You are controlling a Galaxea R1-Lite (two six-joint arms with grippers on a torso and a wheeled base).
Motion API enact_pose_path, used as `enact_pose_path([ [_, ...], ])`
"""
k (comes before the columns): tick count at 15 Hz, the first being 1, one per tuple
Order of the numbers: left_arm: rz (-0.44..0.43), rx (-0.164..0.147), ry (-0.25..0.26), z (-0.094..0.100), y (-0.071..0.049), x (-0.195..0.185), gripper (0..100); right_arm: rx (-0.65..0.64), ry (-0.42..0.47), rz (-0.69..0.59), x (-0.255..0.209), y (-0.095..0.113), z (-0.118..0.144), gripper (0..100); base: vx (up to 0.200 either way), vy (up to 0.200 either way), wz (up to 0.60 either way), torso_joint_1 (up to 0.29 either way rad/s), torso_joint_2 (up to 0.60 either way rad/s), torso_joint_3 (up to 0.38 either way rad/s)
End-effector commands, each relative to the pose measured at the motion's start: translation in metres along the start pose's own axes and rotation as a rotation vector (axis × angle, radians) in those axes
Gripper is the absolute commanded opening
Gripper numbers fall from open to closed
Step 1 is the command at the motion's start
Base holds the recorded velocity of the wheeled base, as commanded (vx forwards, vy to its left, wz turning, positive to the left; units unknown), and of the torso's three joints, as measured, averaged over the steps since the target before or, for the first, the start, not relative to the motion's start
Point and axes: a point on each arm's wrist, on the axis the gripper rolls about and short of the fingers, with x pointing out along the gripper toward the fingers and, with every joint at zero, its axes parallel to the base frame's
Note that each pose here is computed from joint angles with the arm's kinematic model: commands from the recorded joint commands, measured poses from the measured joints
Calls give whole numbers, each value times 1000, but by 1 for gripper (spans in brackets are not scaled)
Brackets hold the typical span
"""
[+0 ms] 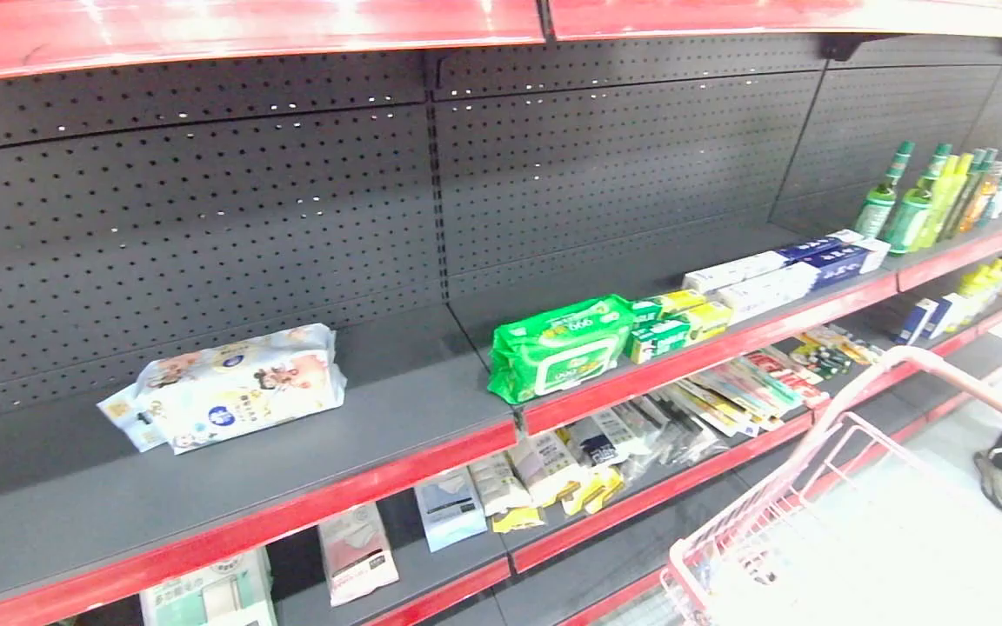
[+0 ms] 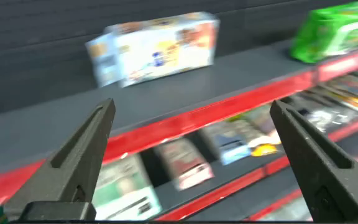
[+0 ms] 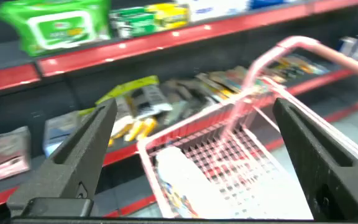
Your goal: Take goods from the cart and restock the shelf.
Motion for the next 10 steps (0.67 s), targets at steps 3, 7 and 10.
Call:
enact_pose_path([
  [3,0,0,1,0,0,0,100,0,0,1,0,0,0,100,0,0,-600,2,4,2],
  [7,0,0,1,0,0,0,100,0,0,1,0,0,0,100,0,0,-600,1,5,-4],
  [10,0,0,1,0,0,0,100,1,0,1,0,0,0,100,0,0,-200,-1,4,1],
])
